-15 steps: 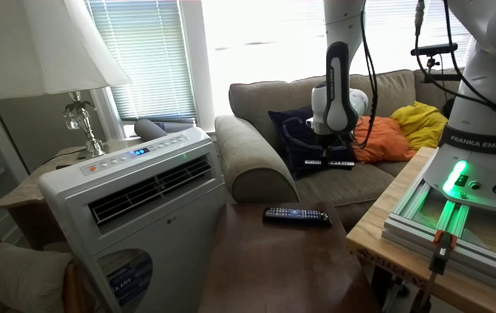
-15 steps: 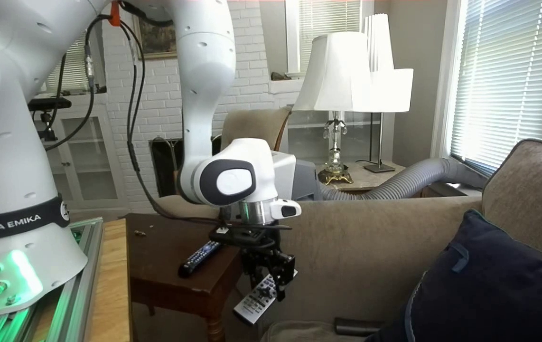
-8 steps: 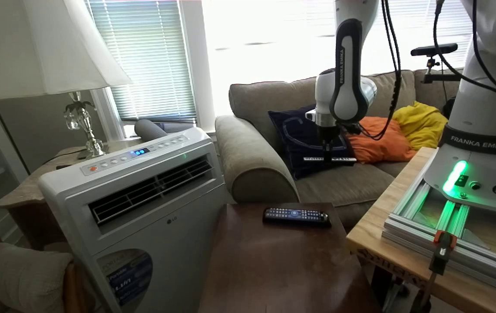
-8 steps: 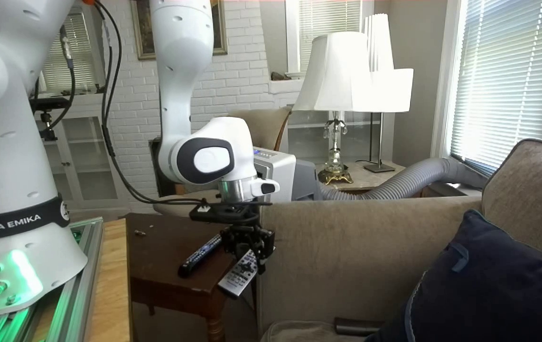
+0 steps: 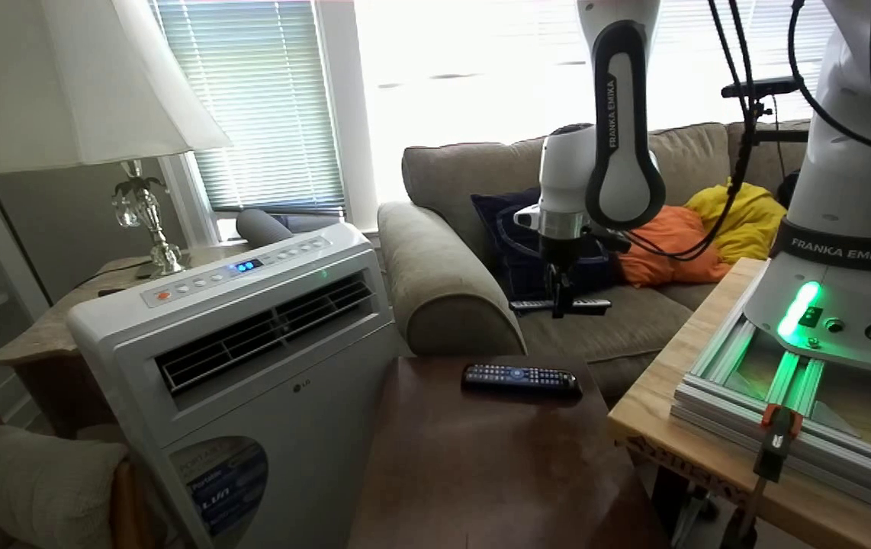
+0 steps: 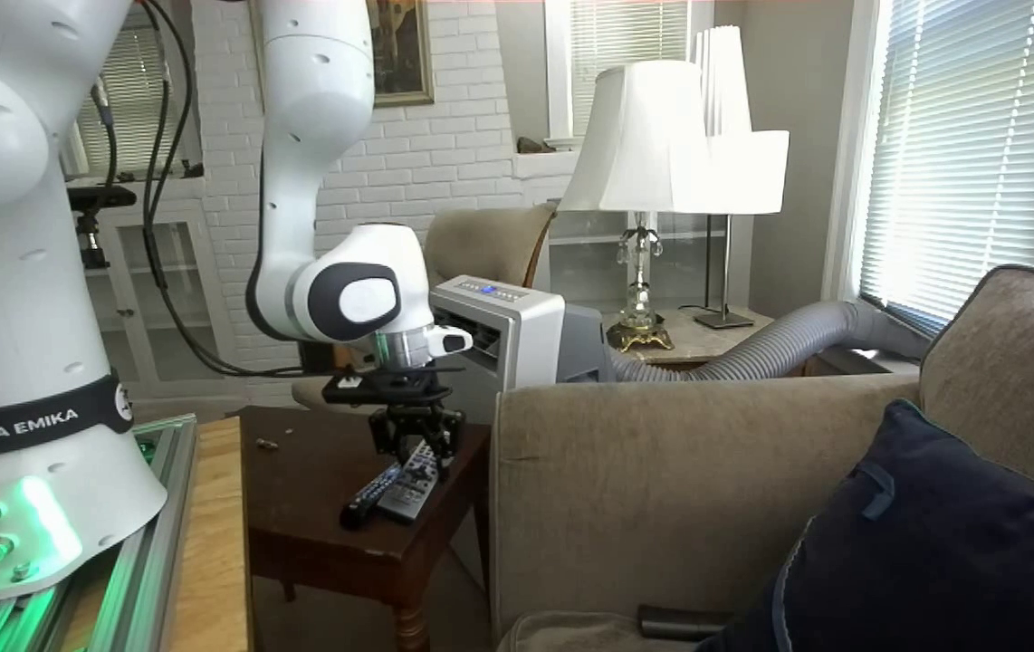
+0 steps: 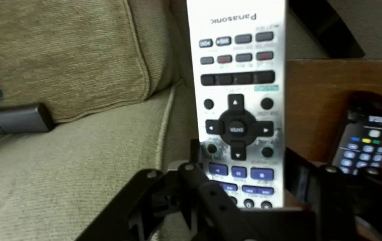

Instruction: Put the two remotes on the table

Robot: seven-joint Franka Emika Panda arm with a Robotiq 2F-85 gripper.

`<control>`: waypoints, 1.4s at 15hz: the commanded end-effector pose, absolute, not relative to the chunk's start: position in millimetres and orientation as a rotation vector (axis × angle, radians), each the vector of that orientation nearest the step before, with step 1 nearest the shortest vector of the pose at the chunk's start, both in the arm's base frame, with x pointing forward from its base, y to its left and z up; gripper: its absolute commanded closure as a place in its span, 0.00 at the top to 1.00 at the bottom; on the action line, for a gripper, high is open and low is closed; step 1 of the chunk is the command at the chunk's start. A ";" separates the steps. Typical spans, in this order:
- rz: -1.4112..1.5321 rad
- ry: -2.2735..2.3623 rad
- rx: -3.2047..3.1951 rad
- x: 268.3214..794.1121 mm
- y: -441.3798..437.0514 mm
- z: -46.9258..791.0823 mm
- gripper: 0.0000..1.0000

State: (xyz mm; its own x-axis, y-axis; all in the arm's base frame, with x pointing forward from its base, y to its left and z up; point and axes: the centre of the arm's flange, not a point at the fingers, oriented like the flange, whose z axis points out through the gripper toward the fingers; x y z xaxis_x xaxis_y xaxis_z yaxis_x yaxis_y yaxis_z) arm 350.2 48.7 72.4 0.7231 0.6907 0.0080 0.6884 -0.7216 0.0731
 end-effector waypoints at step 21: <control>-0.049 1.060 3.123 266.0 186.6 65.5 0.29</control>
